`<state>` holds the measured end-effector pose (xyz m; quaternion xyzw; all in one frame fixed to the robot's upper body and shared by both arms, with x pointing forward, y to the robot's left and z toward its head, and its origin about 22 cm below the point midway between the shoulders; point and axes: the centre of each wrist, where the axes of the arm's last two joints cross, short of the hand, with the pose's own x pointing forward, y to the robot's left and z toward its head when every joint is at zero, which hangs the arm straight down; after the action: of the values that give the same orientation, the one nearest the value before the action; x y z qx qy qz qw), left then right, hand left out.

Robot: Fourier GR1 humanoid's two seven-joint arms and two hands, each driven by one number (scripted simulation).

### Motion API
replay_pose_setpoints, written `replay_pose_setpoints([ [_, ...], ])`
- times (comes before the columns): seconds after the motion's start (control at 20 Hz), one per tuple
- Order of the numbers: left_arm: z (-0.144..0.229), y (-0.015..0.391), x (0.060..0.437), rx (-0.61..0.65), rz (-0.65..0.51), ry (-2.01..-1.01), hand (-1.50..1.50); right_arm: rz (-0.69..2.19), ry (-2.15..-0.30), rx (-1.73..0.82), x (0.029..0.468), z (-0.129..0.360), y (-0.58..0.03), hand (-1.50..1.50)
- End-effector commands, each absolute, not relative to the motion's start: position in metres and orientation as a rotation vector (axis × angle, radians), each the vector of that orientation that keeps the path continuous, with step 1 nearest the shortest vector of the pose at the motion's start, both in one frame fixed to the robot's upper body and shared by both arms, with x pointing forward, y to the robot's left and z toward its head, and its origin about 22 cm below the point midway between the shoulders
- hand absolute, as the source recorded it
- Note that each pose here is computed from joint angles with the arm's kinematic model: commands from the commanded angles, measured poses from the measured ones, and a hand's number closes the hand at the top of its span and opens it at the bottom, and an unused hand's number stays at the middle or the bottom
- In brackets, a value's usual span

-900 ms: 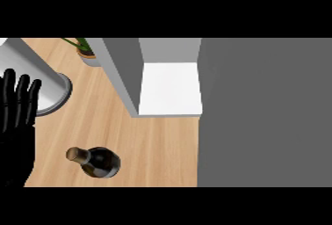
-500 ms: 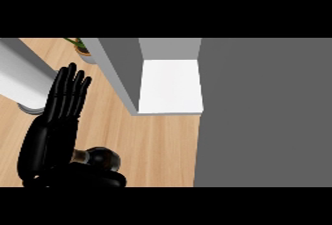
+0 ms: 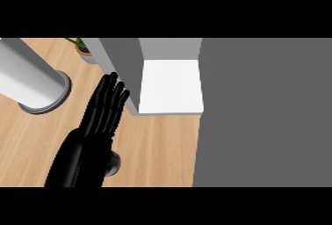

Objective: Pick up the wine, place it into the cabinet and close the cabinet

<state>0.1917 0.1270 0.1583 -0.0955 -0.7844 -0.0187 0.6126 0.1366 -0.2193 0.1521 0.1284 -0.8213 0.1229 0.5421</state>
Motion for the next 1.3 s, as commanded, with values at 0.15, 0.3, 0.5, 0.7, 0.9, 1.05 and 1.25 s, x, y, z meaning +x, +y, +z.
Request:
replay_pose_setpoints([
  [0.15, 0.192, 0.105, 0.153, -0.238, -0.032, -1.788, -1.50, 0.299, -1.947, 0.344, 0.098, 0.184, -0.224, -1.50],
  [0.3, 0.197, 0.093, 0.145, -0.261, -0.030, -1.780, -1.50, 0.316, -1.939, 0.324, 0.099, 0.186, -0.217, -1.50],
  [0.5, 0.204, 0.085, 0.150, -0.217, -0.004, -1.775, -1.50, 0.306, -1.931, 0.339, 0.086, 0.187, -0.214, -1.50],
  [0.7, 0.214, 0.082, 0.133, -0.220, -0.021, -1.781, -1.50, 0.274, -1.947, 0.353, 0.093, 0.191, -0.212, -1.50],
  [0.9, 0.209, 0.079, 0.130, -0.193, 0.010, -1.784, -1.50, 0.307, -1.940, 0.327, 0.084, 0.198, -0.214, -1.50],
  [1.05, 0.213, 0.085, 0.127, -0.160, 0.022, -1.782, -1.50, 0.311, -1.927, 0.342, 0.080, 0.201, -0.210, -1.50],
  [1.25, 0.222, 0.087, 0.129, -0.129, 0.040, -1.796, -1.50, 0.282, -1.950, 0.324, 0.085, 0.196, -0.216, -1.50],
])
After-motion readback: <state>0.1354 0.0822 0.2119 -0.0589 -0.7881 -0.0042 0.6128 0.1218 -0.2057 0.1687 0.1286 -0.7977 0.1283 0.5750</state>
